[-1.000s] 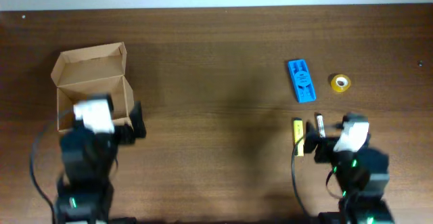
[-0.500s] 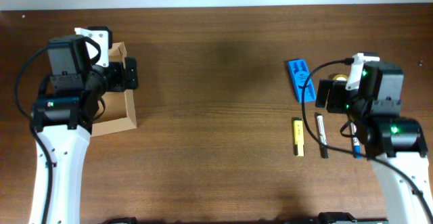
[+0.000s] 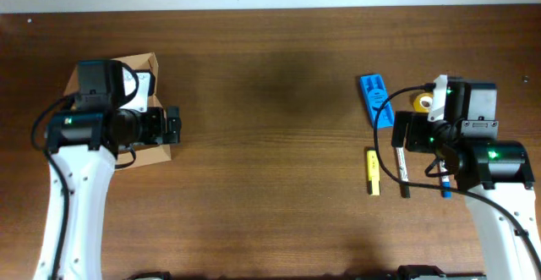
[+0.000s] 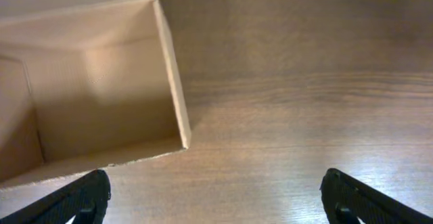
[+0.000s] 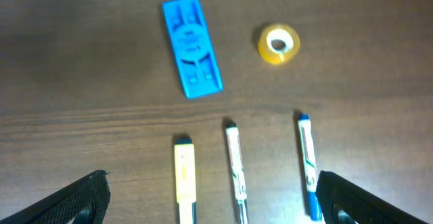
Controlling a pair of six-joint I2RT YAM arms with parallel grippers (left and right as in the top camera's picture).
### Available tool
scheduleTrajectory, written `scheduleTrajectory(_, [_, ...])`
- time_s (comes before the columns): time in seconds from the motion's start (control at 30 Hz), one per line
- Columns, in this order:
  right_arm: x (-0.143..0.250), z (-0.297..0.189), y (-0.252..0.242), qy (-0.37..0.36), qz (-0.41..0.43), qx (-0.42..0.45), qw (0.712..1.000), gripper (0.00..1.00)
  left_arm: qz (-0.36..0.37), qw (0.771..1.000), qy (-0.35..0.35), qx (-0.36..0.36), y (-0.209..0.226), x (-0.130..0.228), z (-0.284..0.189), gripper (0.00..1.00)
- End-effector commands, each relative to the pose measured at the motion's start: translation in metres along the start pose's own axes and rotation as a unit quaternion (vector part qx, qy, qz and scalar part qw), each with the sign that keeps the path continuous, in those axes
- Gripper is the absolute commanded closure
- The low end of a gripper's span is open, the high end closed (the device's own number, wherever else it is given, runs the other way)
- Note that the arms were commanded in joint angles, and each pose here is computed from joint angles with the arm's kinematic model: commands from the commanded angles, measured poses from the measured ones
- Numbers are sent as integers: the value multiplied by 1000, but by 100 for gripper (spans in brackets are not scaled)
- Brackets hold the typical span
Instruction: Pack container
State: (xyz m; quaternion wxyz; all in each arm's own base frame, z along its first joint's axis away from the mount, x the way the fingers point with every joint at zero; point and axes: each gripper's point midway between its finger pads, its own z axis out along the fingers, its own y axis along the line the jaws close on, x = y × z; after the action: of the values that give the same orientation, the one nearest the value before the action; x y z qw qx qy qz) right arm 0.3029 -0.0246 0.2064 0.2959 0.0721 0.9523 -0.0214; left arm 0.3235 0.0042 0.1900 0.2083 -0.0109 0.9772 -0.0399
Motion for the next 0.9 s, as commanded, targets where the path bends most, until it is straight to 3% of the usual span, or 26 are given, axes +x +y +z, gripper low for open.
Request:
scheduleTrajectory(0.0, [-3,5,-24,8,59,36,998,1,-39,998,37,-22,11,3,22,4])
scheduleTrajectory(0.17, [4,21,-65,35,130,62,989,1,-56,993,100,-22,14,14,61,11])
scheduleTrajectory(0.23, [4,27,-84,39,161,68,984,1,-57,991,119,-22,15,18,75,18])
scheduleTrajectory(0.5, [10,33,-163,20,308,122,943,1,-72,992,96,-30,22,1,98,21])
scheduleTrajectory(0.67, [18,29,-181,15,358,105,928,1,-101,990,94,-33,28,-2,110,49])
scheduleTrajectory(0.87, [24,25,-194,10,391,112,914,1,-116,985,123,-36,31,8,133,51])
